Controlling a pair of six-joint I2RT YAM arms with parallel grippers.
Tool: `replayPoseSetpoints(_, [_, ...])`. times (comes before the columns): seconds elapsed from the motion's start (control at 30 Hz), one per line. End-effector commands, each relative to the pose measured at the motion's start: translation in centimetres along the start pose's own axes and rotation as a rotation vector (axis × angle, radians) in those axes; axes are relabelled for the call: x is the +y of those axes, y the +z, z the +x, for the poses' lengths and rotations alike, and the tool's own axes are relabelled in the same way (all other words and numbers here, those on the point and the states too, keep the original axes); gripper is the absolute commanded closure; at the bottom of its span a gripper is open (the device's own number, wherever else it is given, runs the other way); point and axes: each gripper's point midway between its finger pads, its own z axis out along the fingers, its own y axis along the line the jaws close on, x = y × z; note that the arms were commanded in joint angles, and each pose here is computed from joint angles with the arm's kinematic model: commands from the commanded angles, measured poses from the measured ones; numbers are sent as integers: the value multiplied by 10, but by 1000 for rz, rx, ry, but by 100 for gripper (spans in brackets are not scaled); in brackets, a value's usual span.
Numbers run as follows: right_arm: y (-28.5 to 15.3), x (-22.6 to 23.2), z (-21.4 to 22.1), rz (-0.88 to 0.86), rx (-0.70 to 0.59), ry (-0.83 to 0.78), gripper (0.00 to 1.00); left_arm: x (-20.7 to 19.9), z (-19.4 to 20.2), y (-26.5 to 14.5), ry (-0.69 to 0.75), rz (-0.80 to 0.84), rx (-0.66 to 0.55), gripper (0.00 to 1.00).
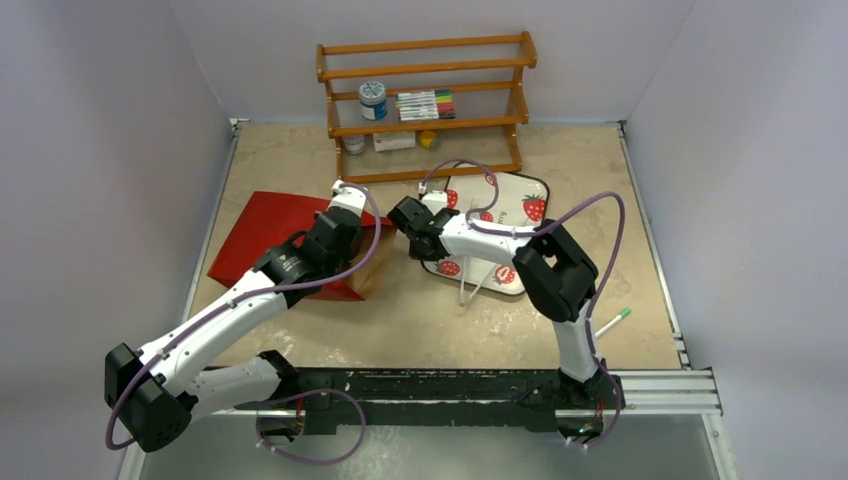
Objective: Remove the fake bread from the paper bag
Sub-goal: Move the container to the center of the board.
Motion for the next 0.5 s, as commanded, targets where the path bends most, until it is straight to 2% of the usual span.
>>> replayPoseSetpoints(0.0, [-8,-28,24,44,59,-36,86,2,-18,-4,-39,-7,-58,100])
replayPoseSetpoints(0.1, [-18,-39,34,47,76,-43,89,1,-21,-3,-43,-3,-66,100])
replayPoseSetpoints(0.47, [-50,-85,68,91,125,-29,89,-7,-28,0,-64,27,-82,100])
